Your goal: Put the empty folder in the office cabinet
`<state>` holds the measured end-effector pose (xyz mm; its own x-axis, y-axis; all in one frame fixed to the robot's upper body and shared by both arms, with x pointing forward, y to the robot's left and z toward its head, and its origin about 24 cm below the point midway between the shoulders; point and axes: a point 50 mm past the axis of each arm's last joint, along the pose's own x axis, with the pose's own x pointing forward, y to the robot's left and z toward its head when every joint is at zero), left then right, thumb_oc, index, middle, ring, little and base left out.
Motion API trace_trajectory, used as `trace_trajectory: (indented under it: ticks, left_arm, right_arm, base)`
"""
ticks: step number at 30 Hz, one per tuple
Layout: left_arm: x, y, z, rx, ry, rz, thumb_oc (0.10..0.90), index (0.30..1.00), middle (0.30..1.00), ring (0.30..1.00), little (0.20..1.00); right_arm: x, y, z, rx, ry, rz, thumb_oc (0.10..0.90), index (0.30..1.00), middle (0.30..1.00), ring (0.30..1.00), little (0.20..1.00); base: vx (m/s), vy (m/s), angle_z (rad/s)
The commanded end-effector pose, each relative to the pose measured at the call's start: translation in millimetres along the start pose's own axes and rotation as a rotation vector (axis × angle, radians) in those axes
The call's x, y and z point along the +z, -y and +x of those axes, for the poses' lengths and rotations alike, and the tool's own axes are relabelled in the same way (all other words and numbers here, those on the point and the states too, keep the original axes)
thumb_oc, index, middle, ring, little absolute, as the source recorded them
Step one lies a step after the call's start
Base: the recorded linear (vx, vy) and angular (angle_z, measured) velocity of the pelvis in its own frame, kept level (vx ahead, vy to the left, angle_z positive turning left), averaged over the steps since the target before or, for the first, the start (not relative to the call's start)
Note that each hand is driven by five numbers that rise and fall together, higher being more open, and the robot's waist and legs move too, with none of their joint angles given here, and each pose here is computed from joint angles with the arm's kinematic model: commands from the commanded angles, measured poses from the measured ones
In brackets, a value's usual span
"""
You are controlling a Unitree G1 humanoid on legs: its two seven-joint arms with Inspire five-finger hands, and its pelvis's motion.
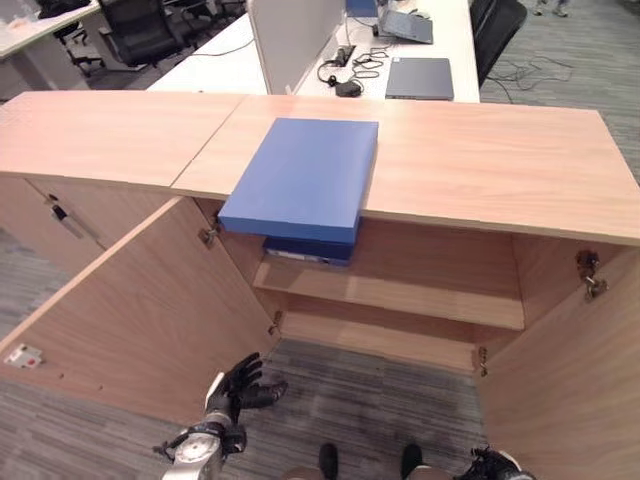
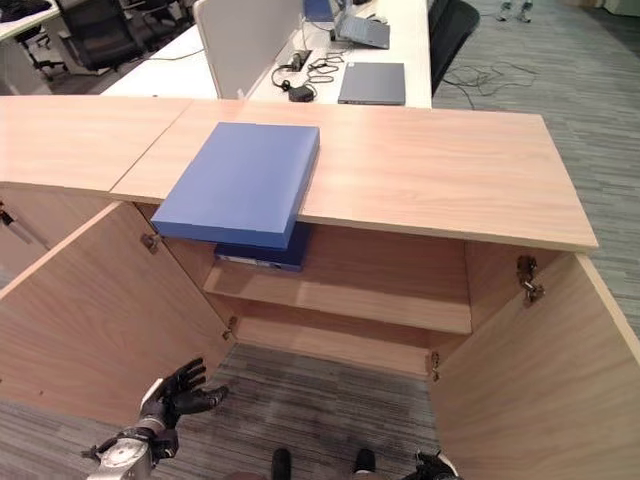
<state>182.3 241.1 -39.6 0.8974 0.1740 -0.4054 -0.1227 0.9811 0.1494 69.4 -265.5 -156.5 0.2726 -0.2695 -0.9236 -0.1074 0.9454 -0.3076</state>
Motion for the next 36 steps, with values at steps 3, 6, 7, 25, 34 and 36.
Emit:
trace_trajectory:
  ticks: [3, 6, 7, 25, 34, 36]
  left_arm:
    - [79.4, -45.2, -3.9, 0.301, 0.390, 0.263, 0.800, 0.900, 0.900, 0.900, 0.900]
    - [100.0, -55.8, -13.0, 0.451, 0.497, 0.354, 0.800, 0.900, 0.900, 0.900, 0.900]
    - [107.9, -59.3, -15.7, 0.507, 0.537, 0.385, 0.800, 0.900, 0.900, 0.900, 0.900]
    - [261.7, -12.3, -49.4, 0.720, 1.330, 0.798, 0.800, 0.900, 0.900, 0.900, 0.900]
    - [282.1, 32.0, -42.6, 0.506, 1.462, 0.976, 0.800, 0.900, 0.900, 0.900, 0.900]
    - [281.2, 40.5, -39.3, 0.421, 1.455, 0.987, 0.800, 0.900, 0.900, 0.900, 0.900]
  right_arm:
    - [-1.9, -11.3, 0.3, 0.002, -0.011, 0.010, 0.800, 0.900, 0.900, 0.900, 0.900]
    - [-7.7, -21.7, -0.9, 0.028, -0.020, 0.019, 0.800, 0.900, 0.900, 0.900, 0.900]
    - [-8.9, -25.0, -1.2, 0.035, -0.021, 0.020, 0.800, 0.900, 0.900, 0.900, 0.900]
    - [1.2, -45.2, 0.2, 0.097, -0.022, -0.130, 0.800, 0.900, 0.900, 0.900, 0.900]
    - [3.2, -41.4, 0.7, 0.104, -0.012, -0.170, 0.800, 0.900, 0.900, 0.900, 0.900]
    - [5.6, -39.7, 1.0, 0.101, -0.003, -0.166, 0.800, 0.900, 0.900, 0.900, 0.900]
  base:
    - [0.08, -0.098, 0.08]
    - [0.05, -0.064, 0.01]
    - [0.07, -0.080, 0.00]
    - [0.04, -0.009, -0.02]
    - [0.00, 0.004, -0.04]
    - [0.00, 0.005, -0.10]
